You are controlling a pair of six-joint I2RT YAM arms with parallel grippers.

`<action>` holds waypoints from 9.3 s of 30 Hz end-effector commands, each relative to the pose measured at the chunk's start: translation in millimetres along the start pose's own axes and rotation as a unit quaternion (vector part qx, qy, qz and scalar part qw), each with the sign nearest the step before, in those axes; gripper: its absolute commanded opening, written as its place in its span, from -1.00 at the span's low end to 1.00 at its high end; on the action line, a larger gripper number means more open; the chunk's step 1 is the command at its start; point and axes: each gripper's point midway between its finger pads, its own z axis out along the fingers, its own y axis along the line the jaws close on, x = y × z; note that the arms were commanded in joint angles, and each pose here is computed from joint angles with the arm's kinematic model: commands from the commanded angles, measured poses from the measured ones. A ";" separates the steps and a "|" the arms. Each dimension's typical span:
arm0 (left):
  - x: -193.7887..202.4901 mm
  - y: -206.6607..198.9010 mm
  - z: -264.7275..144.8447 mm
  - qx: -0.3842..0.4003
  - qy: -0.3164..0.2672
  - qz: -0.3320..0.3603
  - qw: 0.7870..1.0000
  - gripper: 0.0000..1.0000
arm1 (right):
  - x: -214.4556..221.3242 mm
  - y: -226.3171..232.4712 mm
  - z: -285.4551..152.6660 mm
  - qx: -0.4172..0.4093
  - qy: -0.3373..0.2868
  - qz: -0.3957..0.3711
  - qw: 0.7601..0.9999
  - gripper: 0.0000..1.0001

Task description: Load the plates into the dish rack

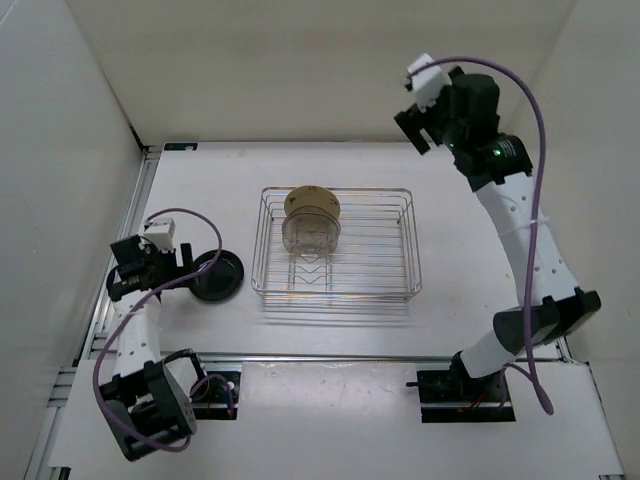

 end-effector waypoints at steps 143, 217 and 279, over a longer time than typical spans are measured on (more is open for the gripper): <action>-250.8 -19.5 -146.7 -0.012 -0.162 0.339 0.927 -0.79 | 219.2 101.9 -79.8 -0.164 0.017 0.287 0.944 0.98; -201.2 -329.2 -50.4 0.184 -0.227 0.641 0.710 -0.79 | 241.3 104.9 -75.3 -0.159 0.042 0.310 0.937 0.98; -121.1 -333.1 -13.1 0.231 -0.152 0.644 0.713 -0.79 | 245.5 91.5 -82.7 -0.149 0.028 0.331 0.931 0.98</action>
